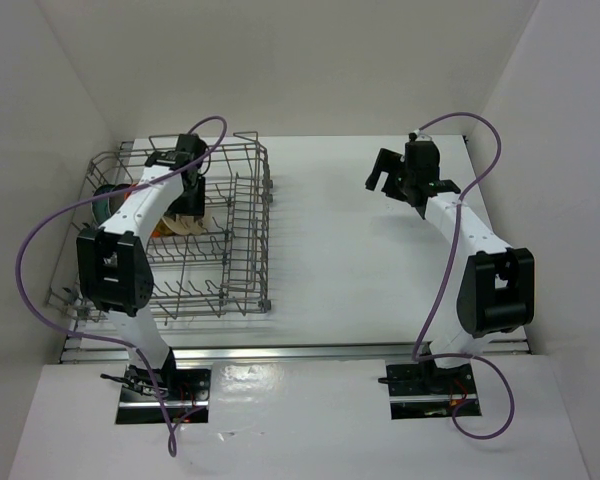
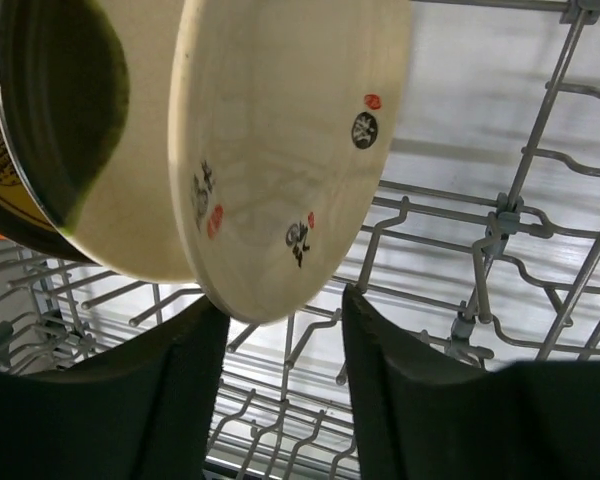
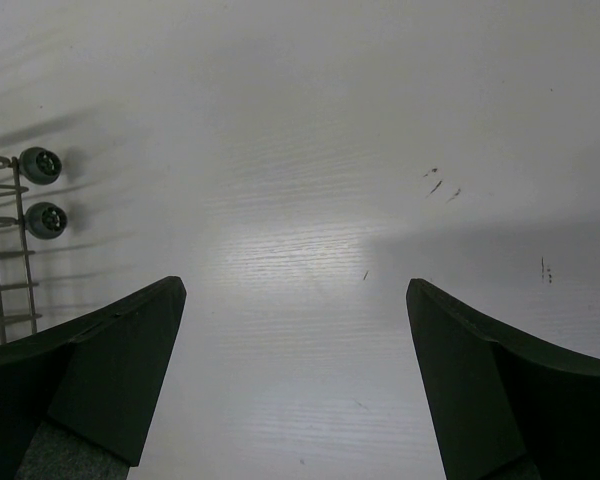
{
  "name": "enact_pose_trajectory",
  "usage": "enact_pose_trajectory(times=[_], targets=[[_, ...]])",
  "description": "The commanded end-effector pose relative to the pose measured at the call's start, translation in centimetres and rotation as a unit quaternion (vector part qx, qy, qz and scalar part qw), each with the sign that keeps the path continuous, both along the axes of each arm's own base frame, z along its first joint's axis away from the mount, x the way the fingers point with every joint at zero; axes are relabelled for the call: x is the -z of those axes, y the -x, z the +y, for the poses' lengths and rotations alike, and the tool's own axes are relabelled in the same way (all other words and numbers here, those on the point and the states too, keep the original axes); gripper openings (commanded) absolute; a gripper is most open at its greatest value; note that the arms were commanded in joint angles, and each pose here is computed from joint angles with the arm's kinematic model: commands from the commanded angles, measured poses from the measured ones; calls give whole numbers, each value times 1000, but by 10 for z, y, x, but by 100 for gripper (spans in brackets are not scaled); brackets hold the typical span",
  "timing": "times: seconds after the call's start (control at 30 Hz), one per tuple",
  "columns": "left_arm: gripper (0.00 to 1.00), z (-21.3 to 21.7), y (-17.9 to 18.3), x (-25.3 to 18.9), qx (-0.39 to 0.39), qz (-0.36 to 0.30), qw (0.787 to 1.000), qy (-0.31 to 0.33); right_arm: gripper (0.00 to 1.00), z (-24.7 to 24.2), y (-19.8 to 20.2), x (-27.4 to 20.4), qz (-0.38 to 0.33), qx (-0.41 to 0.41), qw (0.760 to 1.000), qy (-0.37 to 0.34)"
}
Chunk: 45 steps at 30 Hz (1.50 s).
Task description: Load the plates into the dish rack
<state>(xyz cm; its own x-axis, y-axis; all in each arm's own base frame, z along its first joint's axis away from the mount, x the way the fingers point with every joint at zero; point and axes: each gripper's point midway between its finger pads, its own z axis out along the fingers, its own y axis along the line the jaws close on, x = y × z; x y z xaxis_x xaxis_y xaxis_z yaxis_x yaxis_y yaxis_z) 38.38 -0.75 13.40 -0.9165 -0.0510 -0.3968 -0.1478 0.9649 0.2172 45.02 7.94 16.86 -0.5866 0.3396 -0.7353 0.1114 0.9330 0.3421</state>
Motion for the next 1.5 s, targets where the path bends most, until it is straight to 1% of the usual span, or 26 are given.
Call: enact_pose_trajectory(times=[0.0, 0.07, 0.2, 0.23, 0.33, 0.37, 0.43, 0.47, 0.5, 0.6, 0.63, 0.7, 0.73, 0.83, 0.9, 0.97, 1.0, 1.1, 1.13, 1.2, 1.27, 1.3, 1.33, 1.37, 1.4, 1.47], targets=[[57, -10, -4, -27, 5, -33, 999, 3, 100, -2, -8, -21, -26, -2, 1000, 6], [61, -15, -5, -41, 12, -54, 998, -12, 100, -2, -7, -25, -30, -2, 1000, 5], [67, -22, -4, -82, 19, -107, 994, -21, 100, 1, -3, -26, -31, -10, 999, 0], [72, -27, -5, -101, 25, -139, 990, -13, 100, 1, -3, -26, -31, -10, 999, 0], [86, -31, -3, -128, 32, -193, 981, -1, 100, 1, -1, -28, -31, -10, 999, 0], [89, -31, -2, -153, 32, -242, 970, 8, 100, 1, 0, -33, -36, -10, 999, -1], [91, -29, 2, -166, 34, -276, 960, 13, 100, 2, 3, -33, -36, -16, 999, 0], [93, -26, 11, -185, 36, -310, 950, 17, 100, 2, 3, -40, -47, -16, 999, -1], [96, -26, 13, -192, 35, -328, 944, 21, 100, 2, 3, -40, -47, -16, 999, -1], [98, -22, 18, -203, 34, -374, 926, 30, 100, 1, 7, -50, -64, -16, 998, -3], [99, -17, 24, -202, 32, -381, 923, 27, 100, 3, 9, -55, -69, -21, 997, -7], [99, -16, 23, -203, 33, -396, 917, 35, 100, 3, 9, -52, -69, -21, 997, -6], [99, -12, 23, -197, 32, -389, 920, 29, 100, 3, 10, -56, -73, -21, 997, -7], [99, -19, 16, -181, 45, -369, 927, 50, 100, 4, 10, -56, -73, -25, 997, -9], [99, -29, 9, -158, 63, -342, 935, 66, 100, 7, 9, -58, -78, -30, 996, -13], [95, -46, 3, -139, 92, -323, 937, 98, 100, 10, 9, -63, -83, -39, 996, -19], [86, -53, -4, -130, 102, -315, 938, 108, 100, 11, 9, -63, -83, -39, 996, -19], [65, -64, -13, -113, 111, -290, 942, 129, 100, 12, 10, -57, -64, -44, 997, -21], [48, -65, -19, -104, 110, -278, 946, 128, 100, 12, 10, -57, -64, -44, 997, -21], [34, -67, -26, -106, 106, -282, 945, 131, 100, 12, 12, -54, -57, -44, 997, -20], [24, -69, -33, -108, 106, -288, 942, 132, 100, 9, 14, -53, -57, -41, 997, -13], [14, -70, -38, -107, 107, -294, 941, 132, 100, 9, 17, -52, -57, -41, 997, -13], [10, -69, -40, -104, 99, -291, 942, 132, 100, 9, 19, -47, -51, -41, 998, -12], [3, -63, -46, -96, 83, -287, 946, 125, 100, 6, 19, -51, -56, -36, 998, -9], [0, -61, -48, -89, 79, -281, 949, 121, 100, 4, 19, -51, -57, -29, 998, -5], [0, -53, -52, -79, 65, -268, 955, 107, 100, 1, 21, -53, -58, -24, 998, -2]])
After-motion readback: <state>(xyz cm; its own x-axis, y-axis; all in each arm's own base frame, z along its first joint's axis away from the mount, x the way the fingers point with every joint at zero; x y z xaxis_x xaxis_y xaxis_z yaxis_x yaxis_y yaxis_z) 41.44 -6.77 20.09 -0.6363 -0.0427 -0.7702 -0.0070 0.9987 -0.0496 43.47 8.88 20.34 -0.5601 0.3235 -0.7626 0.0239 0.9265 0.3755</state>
